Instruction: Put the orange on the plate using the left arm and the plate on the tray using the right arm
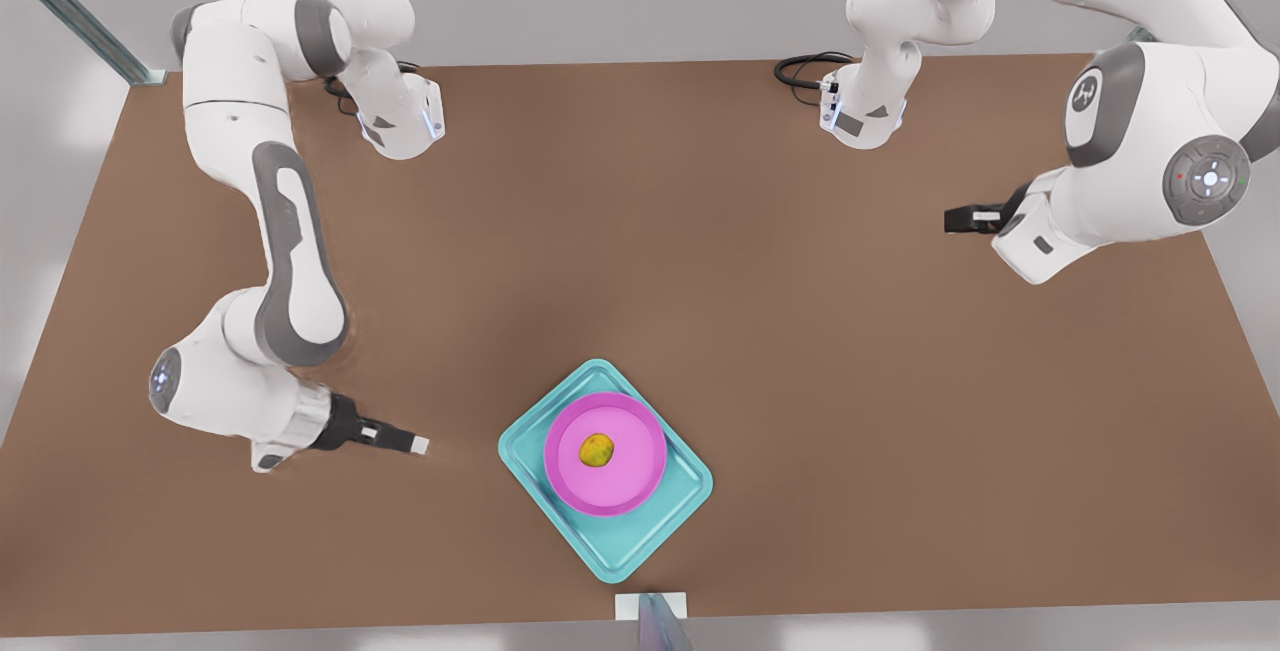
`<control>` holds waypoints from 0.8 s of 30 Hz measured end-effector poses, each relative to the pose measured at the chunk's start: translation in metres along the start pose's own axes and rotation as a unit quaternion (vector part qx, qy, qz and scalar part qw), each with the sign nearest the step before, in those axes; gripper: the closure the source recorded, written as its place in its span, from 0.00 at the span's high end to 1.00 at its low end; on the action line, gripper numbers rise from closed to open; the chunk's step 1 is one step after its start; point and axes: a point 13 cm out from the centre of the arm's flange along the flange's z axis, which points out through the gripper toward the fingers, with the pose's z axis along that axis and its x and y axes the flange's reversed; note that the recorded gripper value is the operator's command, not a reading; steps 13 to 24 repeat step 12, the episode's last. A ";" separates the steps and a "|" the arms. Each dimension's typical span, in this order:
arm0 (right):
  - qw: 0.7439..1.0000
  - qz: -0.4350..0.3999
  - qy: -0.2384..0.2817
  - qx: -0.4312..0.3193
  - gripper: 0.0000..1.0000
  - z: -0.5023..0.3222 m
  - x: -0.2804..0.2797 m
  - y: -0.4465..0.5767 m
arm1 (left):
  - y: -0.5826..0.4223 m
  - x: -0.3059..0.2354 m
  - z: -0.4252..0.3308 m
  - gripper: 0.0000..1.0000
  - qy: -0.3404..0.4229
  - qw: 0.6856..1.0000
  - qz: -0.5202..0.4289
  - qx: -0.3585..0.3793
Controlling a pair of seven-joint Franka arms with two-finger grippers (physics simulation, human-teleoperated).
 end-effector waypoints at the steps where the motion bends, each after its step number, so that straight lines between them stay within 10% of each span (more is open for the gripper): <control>1: 0.998 -0.032 -0.021 0.052 1.00 -0.094 0.017 -0.014 | 0.000 0.000 0.001 1.00 0.001 1.000 0.000 0.000; 5: 0.968 -0.122 -0.074 0.206 1.00 -0.319 0.131 -0.008 | -0.004 -0.001 -0.003 1.00 0.001 1.000 0.003 0.000; 12: 0.932 -0.187 0.054 0.305 1.00 -0.296 0.212 -0.009 | -0.003 0.000 0.001 1.00 0.017 1.000 0.002 -0.001; 24: 0.932 -0.187 0.054 0.305 1.00 -0.296 0.212 -0.009 | -0.003 0.000 0.001 1.00 0.017 1.000 0.002 -0.001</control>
